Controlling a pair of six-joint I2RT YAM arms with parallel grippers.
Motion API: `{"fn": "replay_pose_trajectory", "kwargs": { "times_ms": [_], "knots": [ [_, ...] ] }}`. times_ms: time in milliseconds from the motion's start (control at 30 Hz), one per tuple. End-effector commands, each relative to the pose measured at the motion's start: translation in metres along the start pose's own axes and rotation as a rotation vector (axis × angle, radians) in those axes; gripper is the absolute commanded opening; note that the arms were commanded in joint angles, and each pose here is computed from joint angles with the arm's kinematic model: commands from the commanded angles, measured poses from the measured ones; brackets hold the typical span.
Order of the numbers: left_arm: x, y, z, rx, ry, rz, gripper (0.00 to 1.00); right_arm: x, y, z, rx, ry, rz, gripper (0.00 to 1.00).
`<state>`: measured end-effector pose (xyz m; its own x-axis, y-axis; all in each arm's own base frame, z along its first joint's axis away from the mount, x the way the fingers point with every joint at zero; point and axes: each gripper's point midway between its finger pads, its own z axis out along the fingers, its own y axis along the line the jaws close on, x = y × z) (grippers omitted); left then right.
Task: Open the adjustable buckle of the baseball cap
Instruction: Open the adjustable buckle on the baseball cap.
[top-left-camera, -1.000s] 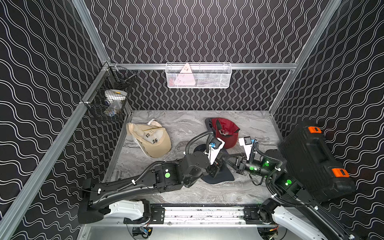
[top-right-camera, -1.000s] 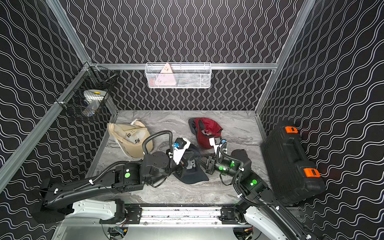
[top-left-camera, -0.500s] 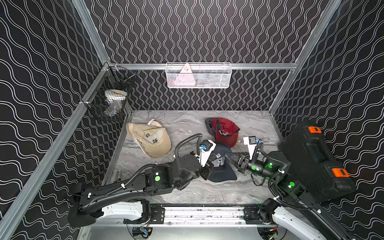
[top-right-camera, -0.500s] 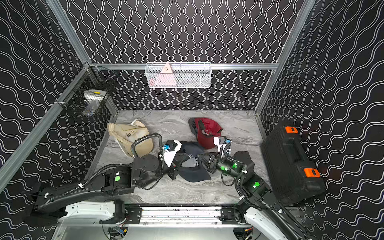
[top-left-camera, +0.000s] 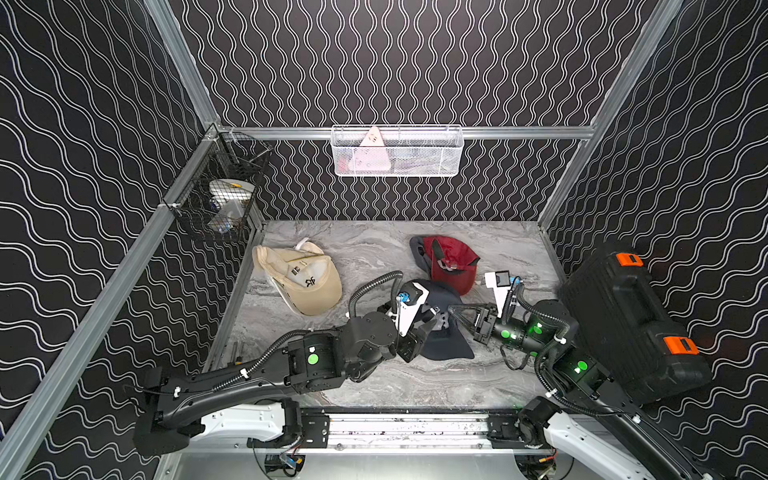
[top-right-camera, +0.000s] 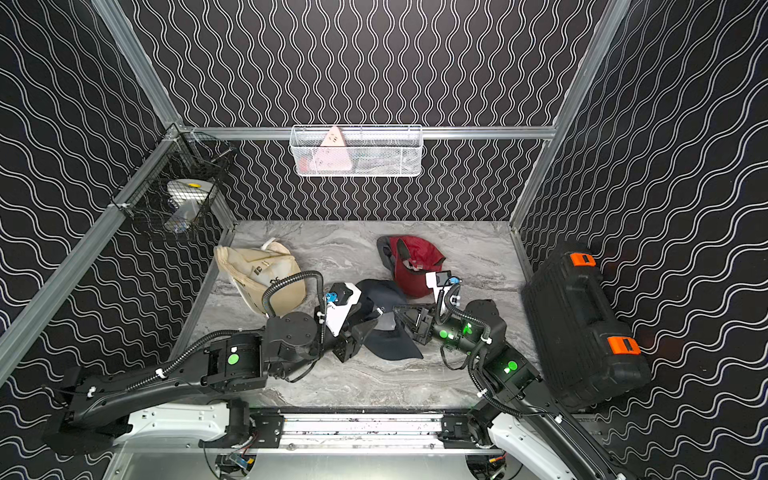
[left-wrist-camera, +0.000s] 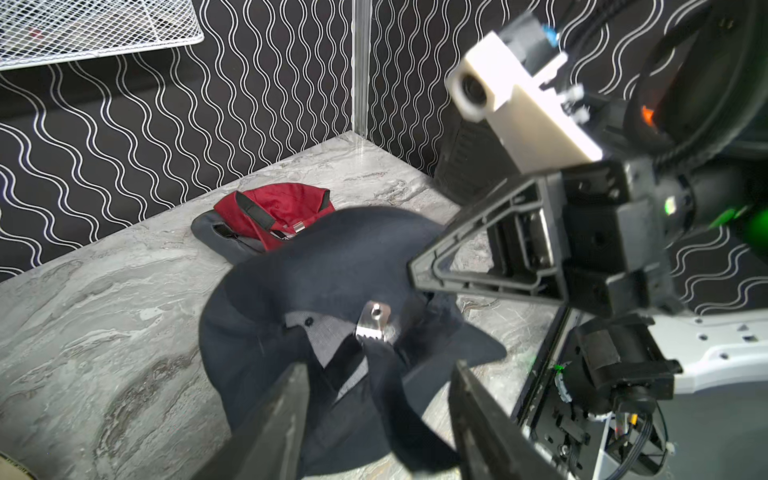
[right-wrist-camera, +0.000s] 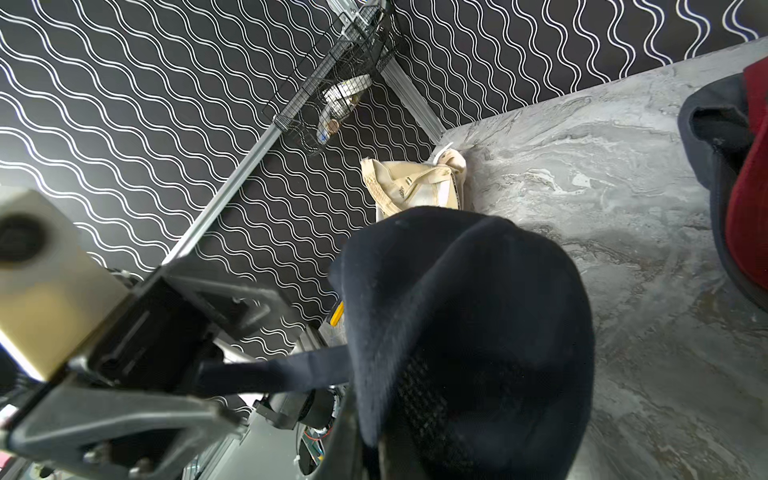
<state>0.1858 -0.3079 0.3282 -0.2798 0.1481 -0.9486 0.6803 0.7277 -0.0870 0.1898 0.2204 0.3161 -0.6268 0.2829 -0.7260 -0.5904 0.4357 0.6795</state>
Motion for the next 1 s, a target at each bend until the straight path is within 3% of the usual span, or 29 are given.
{"fn": "replay_pose_trajectory", "kwargs": {
  "times_ms": [0, 200, 300, 500, 967],
  "knots": [
    [-0.007, 0.001, -0.007, 0.012, -0.044, 0.003, 0.56, -0.014, 0.007, -0.005, 0.009, -0.046, 0.002, 0.00],
    [0.003, 0.015, -0.025, -0.073, -0.088, 0.079, 0.57, -0.036, 0.000, -0.019, 0.112, -0.147, 0.026, 0.00],
    [0.012, 0.006, -0.026, -0.045, -0.097, 0.131, 0.58, -0.044, 0.001, -0.023, 0.126, -0.174, 0.033, 0.00],
    [0.013, -0.011, -0.010, -0.040, -0.098, 0.222, 0.61, -0.047, 0.018, -0.017, 0.045, -0.153, 0.057, 0.00],
    [-0.025, -0.011, -0.001, -0.168, -0.276, 0.361, 0.67, -0.044, 0.058, -0.016, -0.173, -0.094, 0.114, 0.00]
  ]
}}
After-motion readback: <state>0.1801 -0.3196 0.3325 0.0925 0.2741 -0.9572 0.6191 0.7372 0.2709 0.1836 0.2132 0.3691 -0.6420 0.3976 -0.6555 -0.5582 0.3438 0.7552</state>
